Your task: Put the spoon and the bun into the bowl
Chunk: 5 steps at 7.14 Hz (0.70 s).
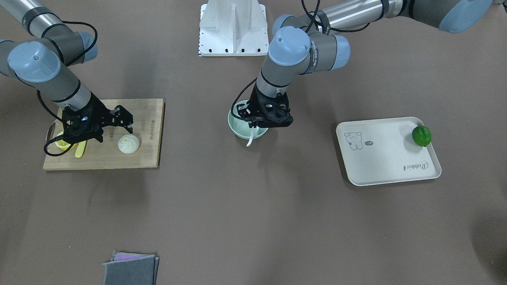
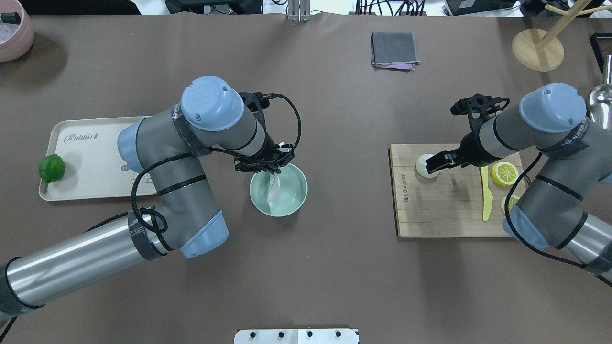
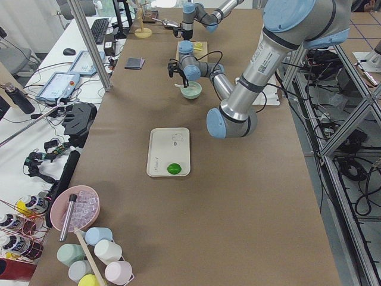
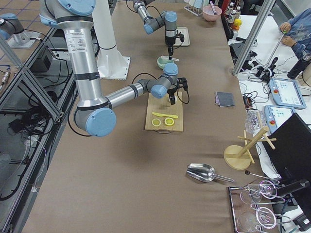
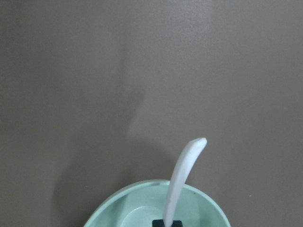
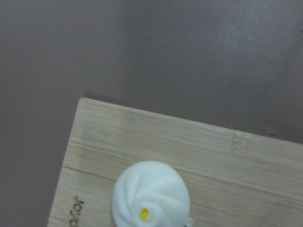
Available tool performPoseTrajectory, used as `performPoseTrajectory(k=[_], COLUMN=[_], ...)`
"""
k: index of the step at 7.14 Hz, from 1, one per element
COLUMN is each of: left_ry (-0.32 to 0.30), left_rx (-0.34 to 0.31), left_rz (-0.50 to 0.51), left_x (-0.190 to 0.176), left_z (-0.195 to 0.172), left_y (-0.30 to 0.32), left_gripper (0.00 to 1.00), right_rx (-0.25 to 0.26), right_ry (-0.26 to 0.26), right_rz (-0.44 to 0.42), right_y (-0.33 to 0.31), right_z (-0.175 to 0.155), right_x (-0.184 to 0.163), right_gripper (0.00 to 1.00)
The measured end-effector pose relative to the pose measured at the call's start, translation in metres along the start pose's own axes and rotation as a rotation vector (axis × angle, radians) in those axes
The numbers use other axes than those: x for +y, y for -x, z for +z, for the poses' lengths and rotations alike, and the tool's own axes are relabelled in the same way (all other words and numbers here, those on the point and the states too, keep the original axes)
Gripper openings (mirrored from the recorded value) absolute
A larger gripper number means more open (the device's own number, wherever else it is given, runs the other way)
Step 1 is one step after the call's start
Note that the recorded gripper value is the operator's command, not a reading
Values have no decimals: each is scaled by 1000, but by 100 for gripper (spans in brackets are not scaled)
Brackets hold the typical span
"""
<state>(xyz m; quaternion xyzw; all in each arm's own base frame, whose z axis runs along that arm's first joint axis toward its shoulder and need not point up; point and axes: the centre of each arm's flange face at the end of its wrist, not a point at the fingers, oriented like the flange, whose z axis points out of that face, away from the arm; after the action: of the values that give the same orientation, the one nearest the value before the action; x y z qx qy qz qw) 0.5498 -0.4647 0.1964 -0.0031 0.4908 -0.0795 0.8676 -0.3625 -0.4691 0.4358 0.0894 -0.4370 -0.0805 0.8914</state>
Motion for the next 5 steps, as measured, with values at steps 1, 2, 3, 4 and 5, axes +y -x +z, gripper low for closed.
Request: performPoseTrajectory(k=[1, 2, 3, 4, 5], left_ry=[-1, -2, -2, -3, -3], left_rx=[3, 4, 3, 3, 3], left_rz=[1, 2, 3, 2, 2], left_x=[0, -1, -1, -2, -2], left_z=[1, 2, 3, 3, 3], left_y=[0, 0, 1, 1, 1], left_gripper=[97, 98, 98, 98, 98], right_rx=[10, 18, 19, 15, 10], right_ry=[-5, -11, -16, -18, -17], right_rz=[1, 4, 7, 9, 8], right_y=[3, 6, 10, 12, 14], right_z=[7, 13, 14, 13, 12], right_x=[-7, -14, -19, -20, -20], right_gripper=[51, 12, 0, 0, 0])
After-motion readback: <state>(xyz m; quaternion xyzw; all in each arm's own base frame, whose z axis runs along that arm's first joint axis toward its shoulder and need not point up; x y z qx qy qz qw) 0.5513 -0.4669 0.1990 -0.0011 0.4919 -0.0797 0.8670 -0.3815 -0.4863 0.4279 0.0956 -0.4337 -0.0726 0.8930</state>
